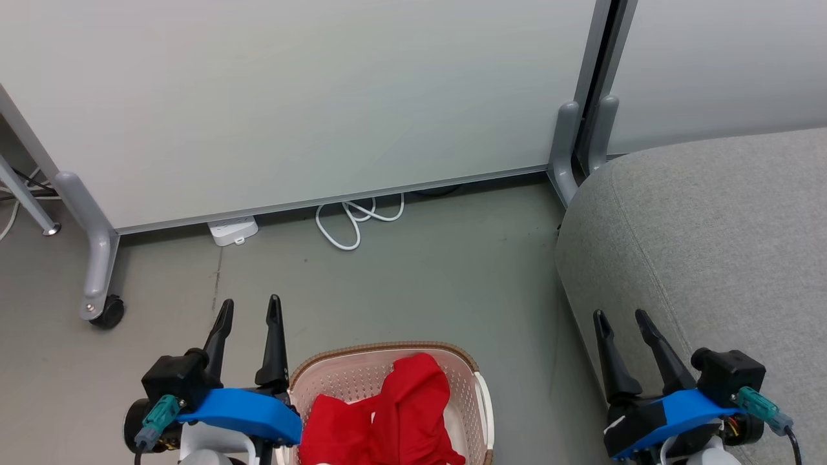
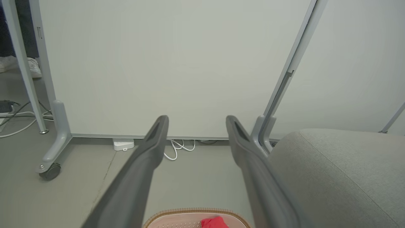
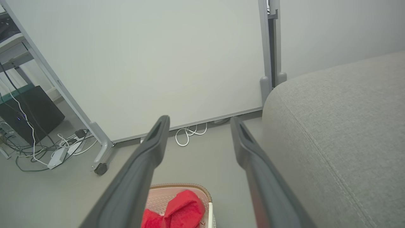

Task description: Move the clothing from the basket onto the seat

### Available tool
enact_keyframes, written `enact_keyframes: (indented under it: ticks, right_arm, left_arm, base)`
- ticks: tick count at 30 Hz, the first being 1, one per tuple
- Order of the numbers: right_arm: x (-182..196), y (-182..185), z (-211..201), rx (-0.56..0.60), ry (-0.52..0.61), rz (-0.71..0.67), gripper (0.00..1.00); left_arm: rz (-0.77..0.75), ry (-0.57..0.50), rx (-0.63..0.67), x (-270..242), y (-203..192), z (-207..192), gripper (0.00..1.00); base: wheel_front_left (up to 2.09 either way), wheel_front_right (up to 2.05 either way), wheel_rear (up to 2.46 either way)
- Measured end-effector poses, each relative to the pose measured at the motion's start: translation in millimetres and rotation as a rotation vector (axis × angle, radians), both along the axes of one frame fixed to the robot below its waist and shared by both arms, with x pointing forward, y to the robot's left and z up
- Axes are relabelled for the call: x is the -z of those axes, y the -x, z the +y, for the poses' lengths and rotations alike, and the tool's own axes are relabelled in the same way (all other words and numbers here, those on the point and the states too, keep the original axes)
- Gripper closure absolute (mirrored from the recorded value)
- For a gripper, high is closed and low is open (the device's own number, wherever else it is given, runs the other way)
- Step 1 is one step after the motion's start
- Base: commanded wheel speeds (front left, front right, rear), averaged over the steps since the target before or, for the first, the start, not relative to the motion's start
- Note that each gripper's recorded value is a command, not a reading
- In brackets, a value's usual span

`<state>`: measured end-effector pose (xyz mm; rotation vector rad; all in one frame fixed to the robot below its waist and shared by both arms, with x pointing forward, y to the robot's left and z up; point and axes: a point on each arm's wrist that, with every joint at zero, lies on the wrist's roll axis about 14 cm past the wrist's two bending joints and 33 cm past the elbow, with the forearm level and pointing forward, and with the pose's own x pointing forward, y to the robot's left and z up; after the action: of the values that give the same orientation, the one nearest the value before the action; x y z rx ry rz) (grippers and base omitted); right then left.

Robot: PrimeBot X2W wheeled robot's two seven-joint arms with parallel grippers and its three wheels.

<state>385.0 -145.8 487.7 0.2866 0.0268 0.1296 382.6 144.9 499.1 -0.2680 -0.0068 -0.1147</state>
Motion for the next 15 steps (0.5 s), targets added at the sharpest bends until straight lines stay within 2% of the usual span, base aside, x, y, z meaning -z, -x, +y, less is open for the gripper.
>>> enact_keyframes:
  ticks: [15]
  right_arm:
    - [2.1, 0.7, 7.3, -0.037, 0.122, -0.021, 0.0]
  left_arm:
    - [-0.01, -0.097, 0.034, 5.5, 2.2, -6.8, 0.0]
  base:
    - [0.0, 0.0, 0.0]
